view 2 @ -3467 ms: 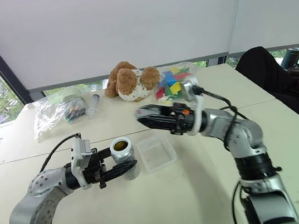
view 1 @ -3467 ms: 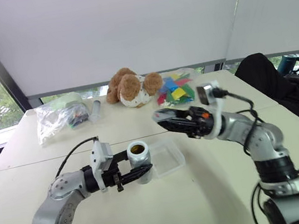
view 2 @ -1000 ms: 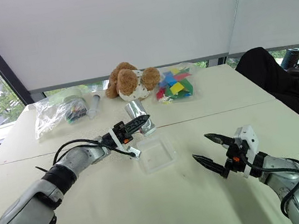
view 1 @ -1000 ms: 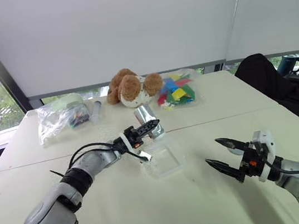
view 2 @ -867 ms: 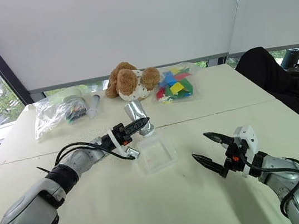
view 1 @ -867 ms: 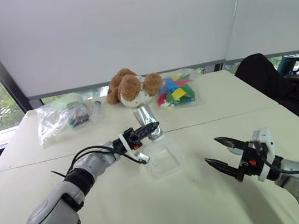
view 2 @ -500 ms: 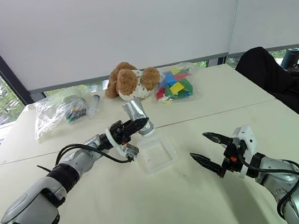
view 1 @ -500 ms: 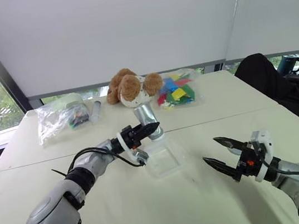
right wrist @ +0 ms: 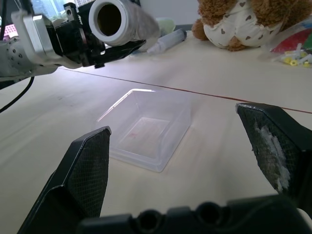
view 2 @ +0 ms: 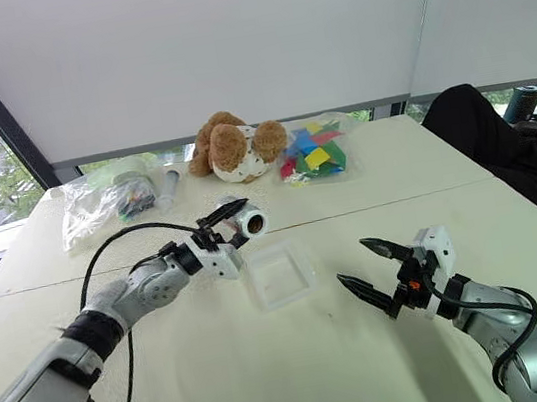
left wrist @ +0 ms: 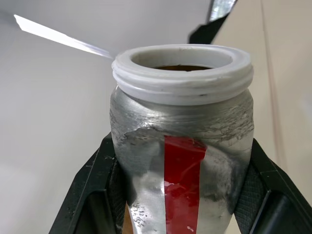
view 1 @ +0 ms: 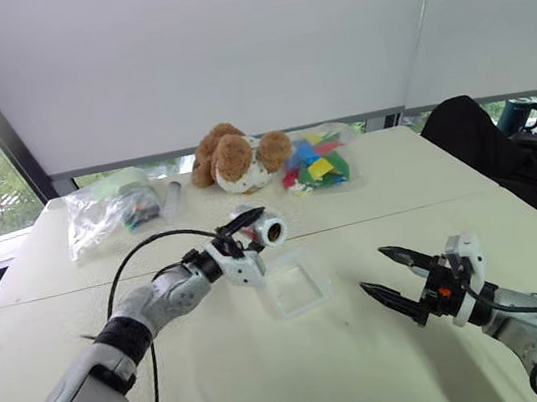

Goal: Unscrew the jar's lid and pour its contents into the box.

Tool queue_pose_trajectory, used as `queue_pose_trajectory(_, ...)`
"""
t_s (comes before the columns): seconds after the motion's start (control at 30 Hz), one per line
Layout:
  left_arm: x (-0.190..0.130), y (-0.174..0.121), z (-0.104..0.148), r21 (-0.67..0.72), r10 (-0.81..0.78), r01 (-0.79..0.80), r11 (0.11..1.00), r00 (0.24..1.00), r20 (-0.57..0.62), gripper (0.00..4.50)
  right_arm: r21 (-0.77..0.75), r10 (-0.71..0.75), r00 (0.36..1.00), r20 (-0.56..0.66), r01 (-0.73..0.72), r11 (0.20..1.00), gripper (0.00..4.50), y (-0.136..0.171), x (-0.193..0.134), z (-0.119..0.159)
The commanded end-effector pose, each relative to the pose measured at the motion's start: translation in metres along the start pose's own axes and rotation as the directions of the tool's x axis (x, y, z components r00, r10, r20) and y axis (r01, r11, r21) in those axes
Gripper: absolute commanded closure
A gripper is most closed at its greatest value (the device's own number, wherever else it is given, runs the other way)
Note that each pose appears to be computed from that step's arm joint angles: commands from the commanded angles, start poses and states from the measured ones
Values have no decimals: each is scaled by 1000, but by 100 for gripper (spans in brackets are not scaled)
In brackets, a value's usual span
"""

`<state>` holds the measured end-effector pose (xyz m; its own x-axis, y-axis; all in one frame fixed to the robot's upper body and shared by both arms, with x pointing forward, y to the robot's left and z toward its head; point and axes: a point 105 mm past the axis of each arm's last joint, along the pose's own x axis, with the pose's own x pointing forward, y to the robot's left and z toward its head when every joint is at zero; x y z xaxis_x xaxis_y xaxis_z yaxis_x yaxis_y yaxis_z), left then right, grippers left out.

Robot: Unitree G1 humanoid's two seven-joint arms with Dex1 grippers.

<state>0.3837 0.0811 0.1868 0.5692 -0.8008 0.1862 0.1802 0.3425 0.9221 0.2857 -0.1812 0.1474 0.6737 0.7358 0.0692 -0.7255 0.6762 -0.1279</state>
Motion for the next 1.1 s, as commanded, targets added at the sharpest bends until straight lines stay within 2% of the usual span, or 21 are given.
queue_pose_trajectory(0.03, -4, 12, -10, -397, -88, 61, 916, 995, -51, 240, -26, 15, 999, 50, -14, 1000, 1, 3, 3, 15)
queue_pose_trajectory(0.1, -14, -6, -21, -665, -221, 128, 736, 974, -57, 240, -25, 23, 998, 53, -22, 999, 1, 5, 4, 16)
queue_pose_trajectory(0.13, -17, -10, -21, -733, -255, 144, 665, 966, -41, 240, -29, 28, 998, 57, -26, 999, 1, 5, 4, 17)
queue_pose_trajectory(0.27, -26, -20, -14, -832, -353, 219, 509, 935, 31, 240, -50, 45, 996, 81, -42, 998, 1, 8, 6, 23)
queue_pose_trajectory(0.47, -22, -15, -26, -774, -294, 136, 618, 953, -67, 240, -91, 85, 994, 71, -78, 993, 1, 13, 7, 24)
queue_pose_trajectory(0.57, -18, -5, -26, -692, -235, 103, 714, 967, -99, 240, -89, 84, 995, 61, -79, 993, 1, 13, 6, 22)
queue_pose_trajectory(0.67, -15, 4, -26, -586, -180, 71, 807, 975, -130, 240, -88, 83, 995, 50, -78, 993, 1, 13, 4, 21)
queue_pose_trajectory(0.73, -13, 9, -23, -457, -152, 71, 887, 978, -144, 240, -87, 75, 996, 44, -71, 994, 1, 12, 2, 21)
queue_pose_trajectory(0.77, -12, 11, -23, -352, -141, 76, 933, 976, -163, 240, -86, 71, 997, 41, -67, 994, 1, 12, 1, 21)
queue_pose_trajectory(0.87, -7, 17, -20, -80, -81, 67, 995, 980, -184, 240, -84, 59, 998, 34, -56, 995, 1, 10, -1, 20)
queue_pose_trajectory(0.97, 0, 19, -6, 118, -36, 50, 992, 992, -118, 240, -84, 53, 998, 27, -50, 995, 1, 10, -3, 19)
queue_pose_trajectory(1.0, 4, 21, 0, 240, -12, 34, 970, 996, -92, 240, -84, 49, 998, 26, -47, 995, 1, 9, -4, 18)
queue_pose_trajectory(1.1, 11, 15, 14, 557, -11, 7, 831, 1000, 4, 240, -84, 41, 999, 24, -39, 996, 1, 8, -5, 18)
